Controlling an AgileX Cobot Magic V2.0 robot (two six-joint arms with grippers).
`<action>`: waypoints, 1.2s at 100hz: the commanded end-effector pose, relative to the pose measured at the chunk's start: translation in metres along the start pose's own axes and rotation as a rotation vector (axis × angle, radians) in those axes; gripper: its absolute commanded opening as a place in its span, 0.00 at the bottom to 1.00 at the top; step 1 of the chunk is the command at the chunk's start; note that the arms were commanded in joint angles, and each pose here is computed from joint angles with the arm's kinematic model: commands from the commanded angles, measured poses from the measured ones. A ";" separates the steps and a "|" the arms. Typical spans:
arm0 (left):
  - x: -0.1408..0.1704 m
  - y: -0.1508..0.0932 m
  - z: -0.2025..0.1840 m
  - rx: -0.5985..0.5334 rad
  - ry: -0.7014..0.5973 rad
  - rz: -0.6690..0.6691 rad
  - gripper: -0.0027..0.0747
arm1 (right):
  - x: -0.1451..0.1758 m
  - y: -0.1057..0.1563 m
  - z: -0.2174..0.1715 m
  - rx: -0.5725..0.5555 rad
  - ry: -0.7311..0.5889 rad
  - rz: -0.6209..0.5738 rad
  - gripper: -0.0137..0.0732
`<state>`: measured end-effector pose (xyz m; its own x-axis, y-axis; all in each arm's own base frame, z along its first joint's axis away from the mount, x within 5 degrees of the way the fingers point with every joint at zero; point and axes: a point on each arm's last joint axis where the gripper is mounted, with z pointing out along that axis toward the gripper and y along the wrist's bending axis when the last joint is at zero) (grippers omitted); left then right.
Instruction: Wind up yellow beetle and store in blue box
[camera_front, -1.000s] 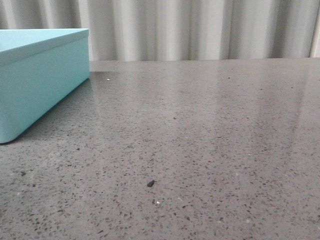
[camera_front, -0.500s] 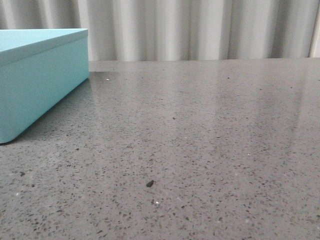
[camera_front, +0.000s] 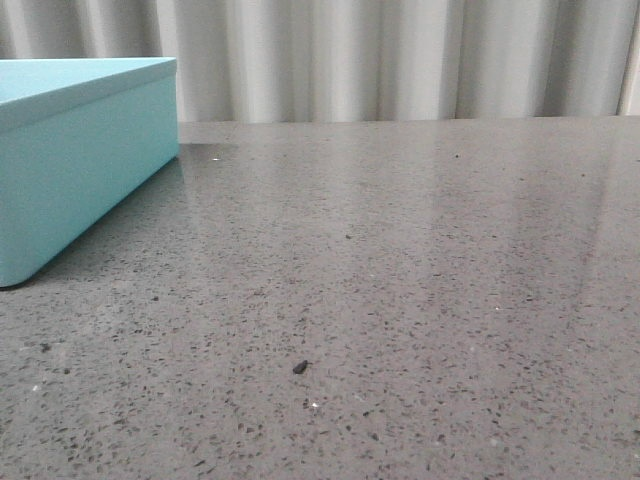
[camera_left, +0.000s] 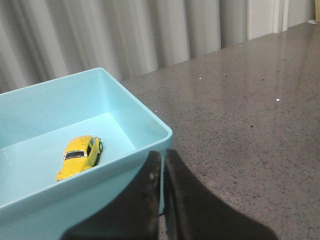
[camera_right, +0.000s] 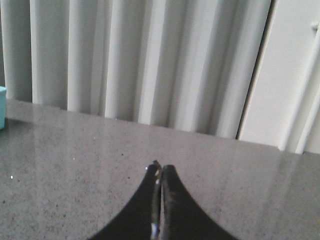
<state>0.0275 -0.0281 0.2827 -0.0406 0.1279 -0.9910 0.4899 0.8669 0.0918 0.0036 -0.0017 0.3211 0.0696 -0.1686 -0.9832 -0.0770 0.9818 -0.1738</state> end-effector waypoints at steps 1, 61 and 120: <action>-0.013 0.002 -0.002 -0.012 -0.083 -0.036 0.01 | -0.004 -0.001 -0.001 0.012 -0.080 -0.006 0.07; -0.014 0.002 -0.002 -0.006 -0.092 -0.055 0.01 | -0.008 -0.001 -0.001 0.015 -0.133 0.002 0.07; -0.018 0.022 0.002 -0.249 -0.382 0.038 0.01 | -0.008 0.000 -0.001 0.005 -0.130 0.022 0.07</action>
<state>0.0370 -0.0219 0.2863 0.1049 0.0459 -0.9934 0.3902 0.9169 0.0836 0.0089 -0.0001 0.3158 0.0888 -0.1504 -0.9846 -0.0862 0.9837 -0.1581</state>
